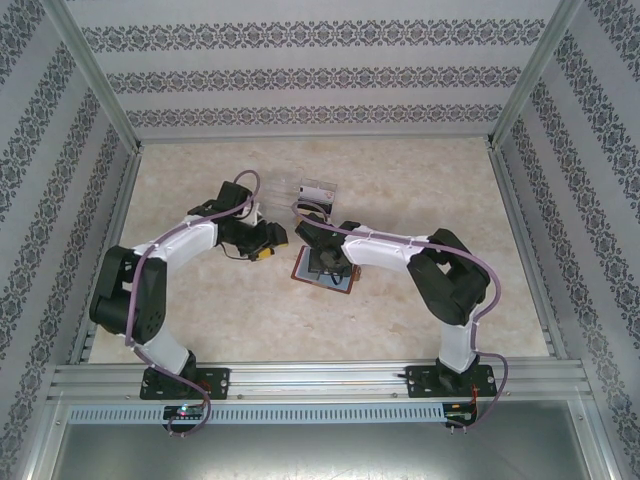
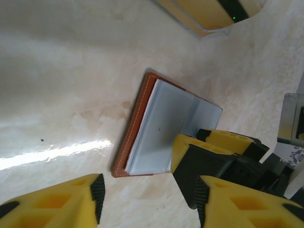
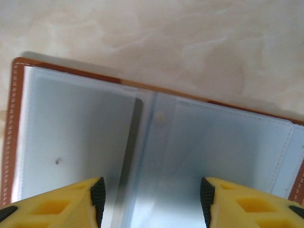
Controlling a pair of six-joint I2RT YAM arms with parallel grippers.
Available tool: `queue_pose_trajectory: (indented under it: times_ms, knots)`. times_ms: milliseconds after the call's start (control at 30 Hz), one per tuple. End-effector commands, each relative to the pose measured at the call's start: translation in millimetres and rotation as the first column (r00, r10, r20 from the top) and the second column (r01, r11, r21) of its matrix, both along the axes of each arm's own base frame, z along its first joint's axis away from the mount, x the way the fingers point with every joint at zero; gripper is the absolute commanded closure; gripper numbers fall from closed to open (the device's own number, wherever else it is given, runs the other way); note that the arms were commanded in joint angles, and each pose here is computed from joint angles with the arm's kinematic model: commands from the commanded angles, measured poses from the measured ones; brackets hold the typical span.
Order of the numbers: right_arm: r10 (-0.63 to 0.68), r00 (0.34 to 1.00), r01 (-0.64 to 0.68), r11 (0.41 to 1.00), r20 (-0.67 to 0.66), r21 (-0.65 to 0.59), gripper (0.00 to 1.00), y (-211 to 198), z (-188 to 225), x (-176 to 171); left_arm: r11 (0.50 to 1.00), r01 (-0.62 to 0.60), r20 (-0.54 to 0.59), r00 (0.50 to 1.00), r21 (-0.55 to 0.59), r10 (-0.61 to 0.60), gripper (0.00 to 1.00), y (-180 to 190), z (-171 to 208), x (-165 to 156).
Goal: Take the credit cards out of the card holder
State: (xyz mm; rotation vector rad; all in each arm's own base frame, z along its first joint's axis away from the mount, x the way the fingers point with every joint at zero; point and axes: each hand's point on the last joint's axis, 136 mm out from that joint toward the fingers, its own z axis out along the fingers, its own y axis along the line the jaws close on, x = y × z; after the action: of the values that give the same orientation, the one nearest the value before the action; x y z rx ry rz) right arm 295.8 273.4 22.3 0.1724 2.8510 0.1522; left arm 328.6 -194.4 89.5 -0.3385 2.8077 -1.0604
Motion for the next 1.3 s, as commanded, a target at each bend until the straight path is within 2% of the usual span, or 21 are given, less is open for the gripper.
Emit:
queue_pose_trajectory:
  times_ms: [0,133,433,800,1067,1267]
  knots:
    - [0.019,1.000,-0.021,0.995,-0.020,-0.099,0.43,-14,-11,-4,0.999,0.023,-0.008,1.000,-0.042,-0.024,0.51,-14,-6,-1]
    - [0.027,0.998,-0.034,0.989,-0.053,-0.141,0.46,-23,-25,-12,0.997,0.055,-0.044,0.997,-0.063,-0.058,0.57,-27,-17,-4]
    - [0.032,0.997,-0.041,0.989,-0.065,-0.140,0.54,-29,-34,-16,0.991,0.111,-0.083,0.990,-0.071,-0.116,0.67,-51,-35,-10]
    - [0.032,0.998,-0.036,0.995,-0.047,-0.098,0.60,-28,-31,-14,0.987,0.137,-0.108,0.983,-0.086,-0.146,0.69,-69,-46,-13]
    - [0.029,0.999,-0.031,0.998,-0.036,-0.052,0.62,-23,-28,-12,0.989,0.140,-0.141,0.979,-0.055,-0.146,0.67,-67,-58,-18]
    - [0.011,1.000,-0.011,0.998,0.004,0.057,0.60,-15,-12,-6,0.977,0.165,-0.139,0.973,-0.134,-0.183,0.66,-80,-52,-20]
